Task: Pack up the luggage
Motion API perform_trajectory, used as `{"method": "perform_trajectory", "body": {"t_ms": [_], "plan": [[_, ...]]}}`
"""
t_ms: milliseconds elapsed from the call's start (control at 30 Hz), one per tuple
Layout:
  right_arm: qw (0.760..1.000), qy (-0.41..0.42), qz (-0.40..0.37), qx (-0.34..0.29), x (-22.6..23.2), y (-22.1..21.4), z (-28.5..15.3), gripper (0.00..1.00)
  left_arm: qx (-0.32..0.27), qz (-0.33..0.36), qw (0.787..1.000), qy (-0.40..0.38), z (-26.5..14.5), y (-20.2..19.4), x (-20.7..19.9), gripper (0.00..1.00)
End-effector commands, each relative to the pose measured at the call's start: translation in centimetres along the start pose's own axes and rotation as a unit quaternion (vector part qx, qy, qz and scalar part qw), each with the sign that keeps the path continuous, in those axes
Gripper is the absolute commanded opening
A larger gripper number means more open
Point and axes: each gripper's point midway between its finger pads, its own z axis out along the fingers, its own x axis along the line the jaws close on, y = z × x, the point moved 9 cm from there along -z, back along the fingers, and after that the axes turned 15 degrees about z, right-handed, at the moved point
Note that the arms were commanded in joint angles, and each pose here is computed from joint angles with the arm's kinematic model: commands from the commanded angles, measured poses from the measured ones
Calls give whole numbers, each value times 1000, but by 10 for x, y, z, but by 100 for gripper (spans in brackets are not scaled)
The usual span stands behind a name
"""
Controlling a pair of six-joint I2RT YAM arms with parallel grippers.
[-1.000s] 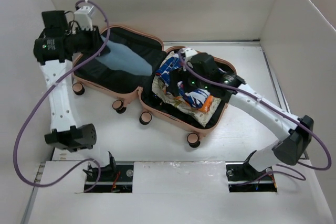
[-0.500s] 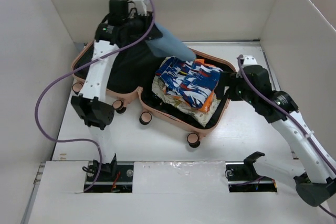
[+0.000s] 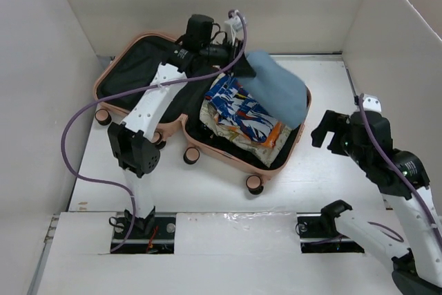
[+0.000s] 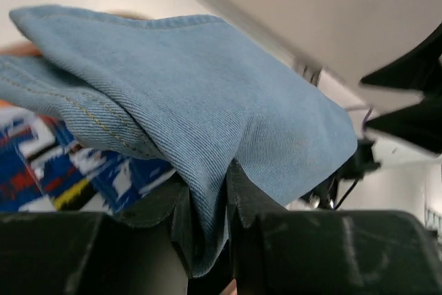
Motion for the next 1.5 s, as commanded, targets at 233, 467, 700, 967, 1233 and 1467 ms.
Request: {"method": "perform_trajectory", "body": {"t_ms": [233, 467, 700, 967, 1233, 1467], "plan": [[1000, -8, -15, 3, 11, 8, 12, 98, 284, -139, 949, -14, -41, -201, 63, 0], [995, 73, -54, 51, 42, -1, 51, 98, 302, -133, 944, -4, -54, -210, 55, 0], [980, 159, -102, 62, 89, 3, 77, 99, 281, -153, 947, 25, -59, -208, 43, 0], [973, 152, -88, 149, 88, -39, 127, 99, 260, -135, 956, 31, -63, -194, 37, 56], [959, 214, -61, 177, 92, -51, 165, 98, 193, -34, 980, 43, -68, -136, 39, 78], [948, 259, -54, 180, 98, -57, 178, 63, 156, -20, 986, 51, -49, -117, 58, 75]]}}
